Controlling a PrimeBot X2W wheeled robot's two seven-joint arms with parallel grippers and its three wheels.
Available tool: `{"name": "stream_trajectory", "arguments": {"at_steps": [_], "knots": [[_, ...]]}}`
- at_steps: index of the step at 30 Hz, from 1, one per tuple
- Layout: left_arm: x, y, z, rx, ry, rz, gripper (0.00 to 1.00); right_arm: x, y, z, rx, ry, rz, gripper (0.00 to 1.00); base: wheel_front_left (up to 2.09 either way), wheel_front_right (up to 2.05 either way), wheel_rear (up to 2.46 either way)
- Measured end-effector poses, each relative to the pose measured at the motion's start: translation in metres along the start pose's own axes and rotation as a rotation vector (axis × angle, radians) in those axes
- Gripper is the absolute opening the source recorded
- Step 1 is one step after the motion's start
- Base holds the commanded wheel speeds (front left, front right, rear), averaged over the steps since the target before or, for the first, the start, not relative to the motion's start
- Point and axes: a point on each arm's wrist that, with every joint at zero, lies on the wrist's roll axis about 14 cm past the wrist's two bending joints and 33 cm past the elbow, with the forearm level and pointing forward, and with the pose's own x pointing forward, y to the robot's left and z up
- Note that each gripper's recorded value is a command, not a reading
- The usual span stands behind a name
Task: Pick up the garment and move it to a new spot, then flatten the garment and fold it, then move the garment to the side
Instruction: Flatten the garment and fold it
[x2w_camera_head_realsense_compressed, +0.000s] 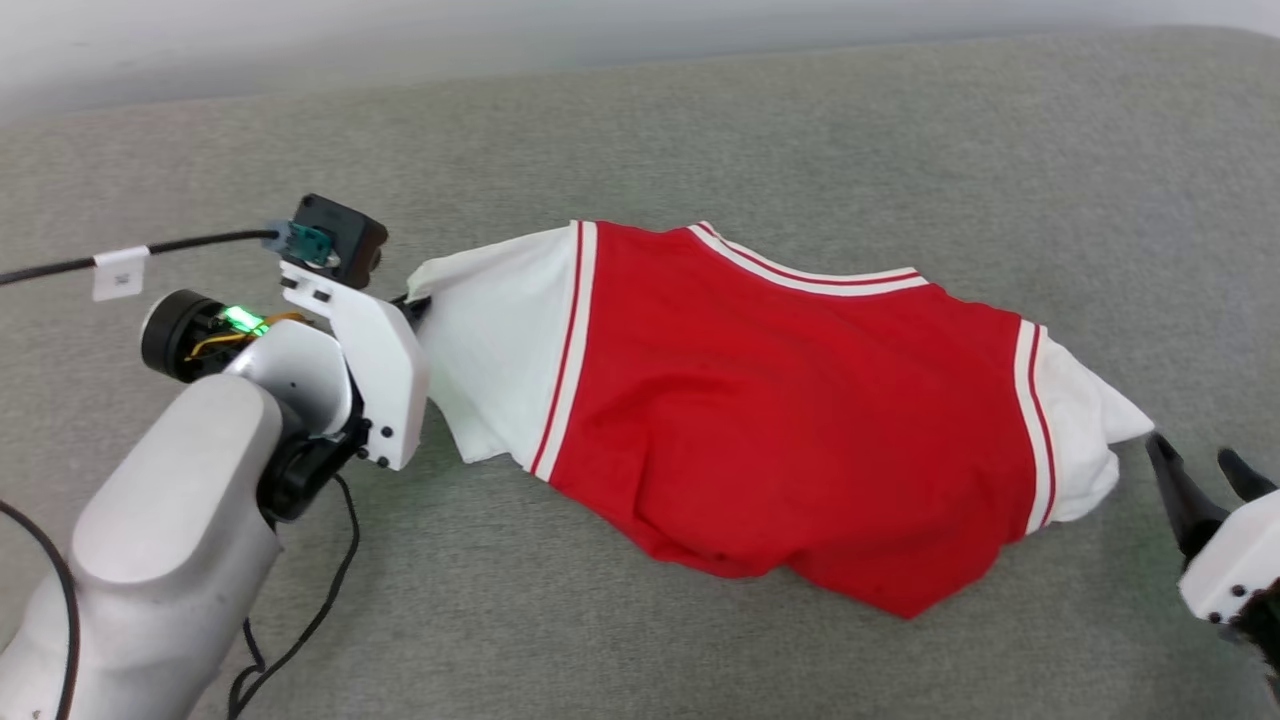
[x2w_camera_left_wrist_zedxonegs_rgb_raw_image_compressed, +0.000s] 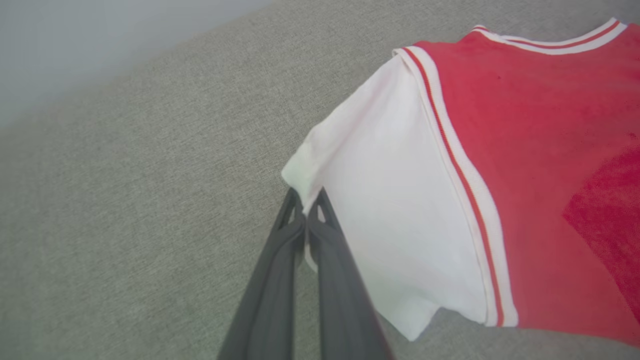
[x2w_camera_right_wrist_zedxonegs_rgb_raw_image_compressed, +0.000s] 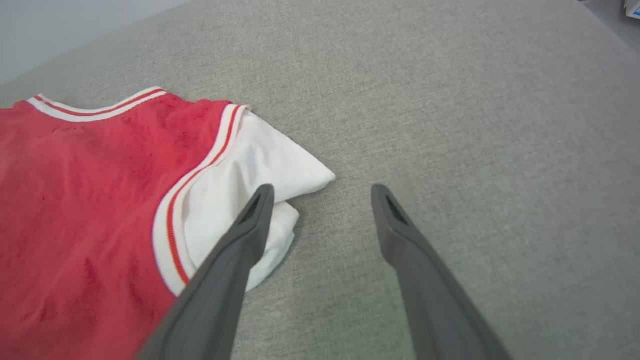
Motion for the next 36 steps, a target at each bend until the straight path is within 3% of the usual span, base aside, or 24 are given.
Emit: {"name": "stream_trajectory", "arguments": {"at_steps": [9,23,26,36], "knots": [[-0.035,0.001,0.018,0.030,-0.113,0.041,0.00,0.026,0.015,0.000,-0.042,0.279,0.068,1.00,0.00,0.00,0.00],[-0.023,0.008,0.009,0.022,-0.113,0.042,0.00,0.070,0.031,-0.042,-0.036,0.596,0.082,1.00,0.00,0.00,0.00],[-0.021,0.010,0.006,0.024,-0.105,0.042,0.00,0.071,0.032,-0.045,-0.022,0.633,0.081,0.00,0.00,0.00,0.00],[-0.023,0.005,0.017,0.046,-0.128,0.031,0.00,0.063,0.033,-0.032,-0.037,0.660,0.090,0.00,0.00,0.00,0.00]]}}
